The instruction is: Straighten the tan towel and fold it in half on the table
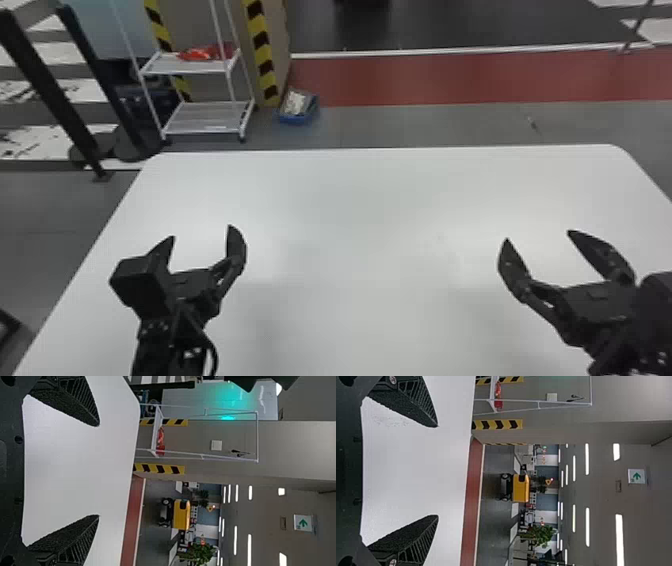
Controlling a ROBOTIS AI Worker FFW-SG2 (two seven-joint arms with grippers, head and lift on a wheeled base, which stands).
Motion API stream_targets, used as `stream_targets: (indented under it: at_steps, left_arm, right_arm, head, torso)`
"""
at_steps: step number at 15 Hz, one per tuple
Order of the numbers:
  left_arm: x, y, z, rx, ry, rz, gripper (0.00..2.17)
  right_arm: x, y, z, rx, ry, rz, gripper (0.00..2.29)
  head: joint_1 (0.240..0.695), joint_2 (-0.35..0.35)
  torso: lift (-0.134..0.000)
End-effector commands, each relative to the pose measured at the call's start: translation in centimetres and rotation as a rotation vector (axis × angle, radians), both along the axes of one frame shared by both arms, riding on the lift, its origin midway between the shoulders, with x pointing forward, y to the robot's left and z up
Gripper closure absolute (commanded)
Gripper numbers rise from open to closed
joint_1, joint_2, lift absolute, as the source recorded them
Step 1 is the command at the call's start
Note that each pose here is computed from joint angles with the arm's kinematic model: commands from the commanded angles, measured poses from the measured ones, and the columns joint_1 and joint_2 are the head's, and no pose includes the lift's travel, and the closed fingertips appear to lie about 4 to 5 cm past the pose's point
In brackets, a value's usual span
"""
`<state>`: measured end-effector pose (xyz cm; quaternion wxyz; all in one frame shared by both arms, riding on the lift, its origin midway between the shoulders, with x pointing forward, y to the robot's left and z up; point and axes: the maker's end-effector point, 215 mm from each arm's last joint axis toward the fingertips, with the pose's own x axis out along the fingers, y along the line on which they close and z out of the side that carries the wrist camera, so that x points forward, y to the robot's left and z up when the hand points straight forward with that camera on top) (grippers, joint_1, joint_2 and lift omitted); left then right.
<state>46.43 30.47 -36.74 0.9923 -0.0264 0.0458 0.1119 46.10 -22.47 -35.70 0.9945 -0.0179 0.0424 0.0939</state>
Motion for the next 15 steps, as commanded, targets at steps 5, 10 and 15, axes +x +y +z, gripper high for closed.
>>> stream_targets:
  at_steps: [5,10,15]
  left_arm:
    - [0.00,-0.16,-0.13,-0.003,0.004,-0.002,0.06]
    - [0.02,-0.25,-0.04,-0.004,0.000,-0.003,0.06]
    - [0.01,-0.24,-0.13,-0.004,0.002,-0.003,0.06]
  right_arm:
    - [-0.07,-0.08,0.00,0.000,0.000,-0.002,0.06]
    - [-0.16,-0.16,0.03,-0.001,0.000,-0.003,0.06]
    - [-0.22,-0.16,-0.04,-0.001,0.002,-0.003,0.06]
  head:
    - [0.695,0.095]
    - [0.695,0.093]
    - [0.695,0.092]
  torso:
    - [-0.123]
    - [-0.123]
    - [-0.123]
